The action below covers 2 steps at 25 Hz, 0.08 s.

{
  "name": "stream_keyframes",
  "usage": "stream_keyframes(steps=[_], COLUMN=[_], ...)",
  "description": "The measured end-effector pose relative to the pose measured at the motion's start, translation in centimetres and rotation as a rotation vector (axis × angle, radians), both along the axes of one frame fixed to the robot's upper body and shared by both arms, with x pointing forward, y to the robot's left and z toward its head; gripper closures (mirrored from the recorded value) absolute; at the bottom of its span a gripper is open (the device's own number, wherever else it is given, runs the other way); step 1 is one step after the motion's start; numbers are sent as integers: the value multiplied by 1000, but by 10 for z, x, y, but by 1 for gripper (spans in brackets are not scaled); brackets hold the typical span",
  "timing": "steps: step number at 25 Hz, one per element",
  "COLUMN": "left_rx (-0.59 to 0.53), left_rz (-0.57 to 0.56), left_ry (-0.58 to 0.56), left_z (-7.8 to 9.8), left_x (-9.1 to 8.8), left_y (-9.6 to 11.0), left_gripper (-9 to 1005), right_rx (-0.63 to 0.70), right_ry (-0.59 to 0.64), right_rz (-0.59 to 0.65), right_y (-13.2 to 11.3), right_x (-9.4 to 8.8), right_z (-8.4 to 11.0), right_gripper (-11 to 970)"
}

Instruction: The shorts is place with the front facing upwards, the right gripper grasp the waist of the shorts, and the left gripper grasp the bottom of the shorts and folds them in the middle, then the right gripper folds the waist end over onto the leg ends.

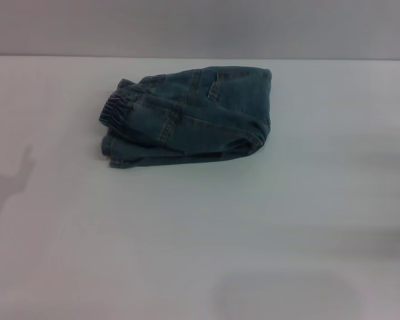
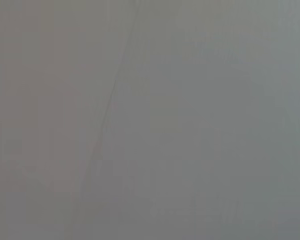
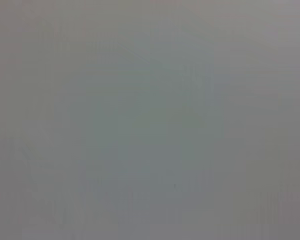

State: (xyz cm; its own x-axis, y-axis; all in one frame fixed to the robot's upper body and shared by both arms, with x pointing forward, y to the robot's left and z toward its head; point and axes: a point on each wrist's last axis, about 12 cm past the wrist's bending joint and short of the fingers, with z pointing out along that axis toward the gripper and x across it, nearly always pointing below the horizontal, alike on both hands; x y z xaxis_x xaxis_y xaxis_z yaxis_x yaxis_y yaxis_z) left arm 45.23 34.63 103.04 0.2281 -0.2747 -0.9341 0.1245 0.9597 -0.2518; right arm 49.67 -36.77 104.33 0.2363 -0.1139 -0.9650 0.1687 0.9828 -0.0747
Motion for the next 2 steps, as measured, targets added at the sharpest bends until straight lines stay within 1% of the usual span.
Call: stream_keyframes(steps=[2], left_rx=[-11], left_rz=[-7], left_ry=[4], left_z=[-1], left_x=[-1], left_y=[0], left_gripper=[199], right_rx=[2], right_ry=[6], right_rz=[0], right_y=[1], right_x=[0], right_z=[-1], right_gripper=[168])
